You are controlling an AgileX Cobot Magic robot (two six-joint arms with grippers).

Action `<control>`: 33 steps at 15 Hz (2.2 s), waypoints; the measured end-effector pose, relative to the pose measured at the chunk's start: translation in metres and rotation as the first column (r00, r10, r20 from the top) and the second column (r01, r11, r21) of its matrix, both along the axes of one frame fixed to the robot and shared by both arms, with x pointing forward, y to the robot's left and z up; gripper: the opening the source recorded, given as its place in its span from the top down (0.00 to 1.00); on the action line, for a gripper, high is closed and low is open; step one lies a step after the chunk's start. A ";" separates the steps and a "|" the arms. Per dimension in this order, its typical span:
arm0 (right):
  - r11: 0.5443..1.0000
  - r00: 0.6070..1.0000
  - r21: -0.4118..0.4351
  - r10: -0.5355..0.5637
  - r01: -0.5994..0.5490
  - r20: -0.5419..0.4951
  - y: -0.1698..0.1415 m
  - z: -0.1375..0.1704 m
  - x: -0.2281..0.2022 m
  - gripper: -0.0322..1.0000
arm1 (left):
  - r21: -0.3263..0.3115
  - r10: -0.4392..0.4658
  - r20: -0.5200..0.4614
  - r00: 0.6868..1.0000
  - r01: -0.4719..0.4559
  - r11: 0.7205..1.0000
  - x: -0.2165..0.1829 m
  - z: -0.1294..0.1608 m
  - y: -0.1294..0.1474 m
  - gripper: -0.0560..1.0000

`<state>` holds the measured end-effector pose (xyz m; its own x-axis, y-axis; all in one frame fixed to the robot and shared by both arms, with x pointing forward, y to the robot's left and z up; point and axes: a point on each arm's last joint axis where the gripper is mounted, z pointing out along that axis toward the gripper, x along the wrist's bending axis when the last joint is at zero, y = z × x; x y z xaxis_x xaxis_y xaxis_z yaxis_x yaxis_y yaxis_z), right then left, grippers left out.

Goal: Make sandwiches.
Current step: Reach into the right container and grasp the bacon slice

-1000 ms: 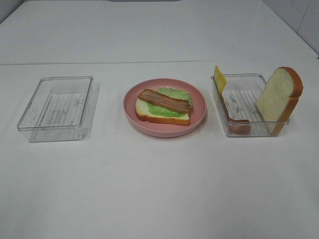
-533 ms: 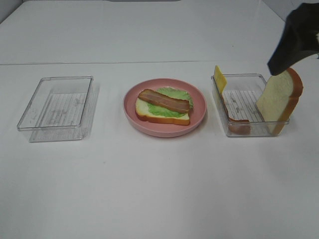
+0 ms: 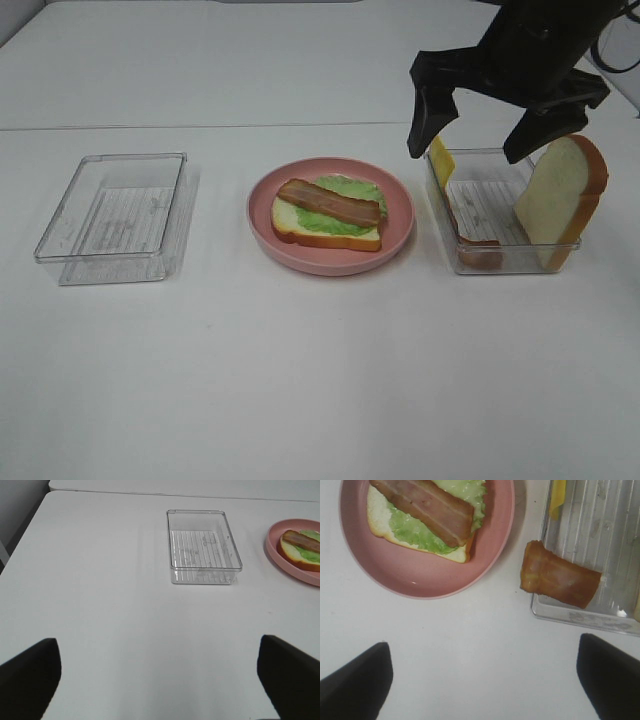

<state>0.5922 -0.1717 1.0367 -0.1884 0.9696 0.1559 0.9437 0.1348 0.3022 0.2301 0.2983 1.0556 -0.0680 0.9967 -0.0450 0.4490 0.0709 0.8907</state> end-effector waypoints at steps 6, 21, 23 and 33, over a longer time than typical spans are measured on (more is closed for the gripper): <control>0.998 0.994 -0.052 0.032 -0.037 -0.103 0.014 -0.056 0.045 0.03 | 0.009 -0.005 0.000 1.000 0.005 1.000 0.000 0.000 0.000 0.01; 0.983 0.990 -0.166 0.063 -0.084 -0.128 0.009 -0.101 0.059 0.17 | 0.010 -0.005 0.000 1.000 0.005 1.000 0.000 0.000 0.000 0.01; 0.981 0.990 -0.172 0.065 -0.087 -0.126 0.009 -0.102 0.059 0.39 | 0.010 -0.005 0.000 1.000 0.005 1.000 0.000 0.000 0.000 0.01; 0.981 0.990 -0.172 0.065 -0.087 -0.126 0.009 -0.102 0.059 0.51 | 0.012 -0.006 -0.001 1.000 0.006 1.000 0.000 0.000 0.000 0.01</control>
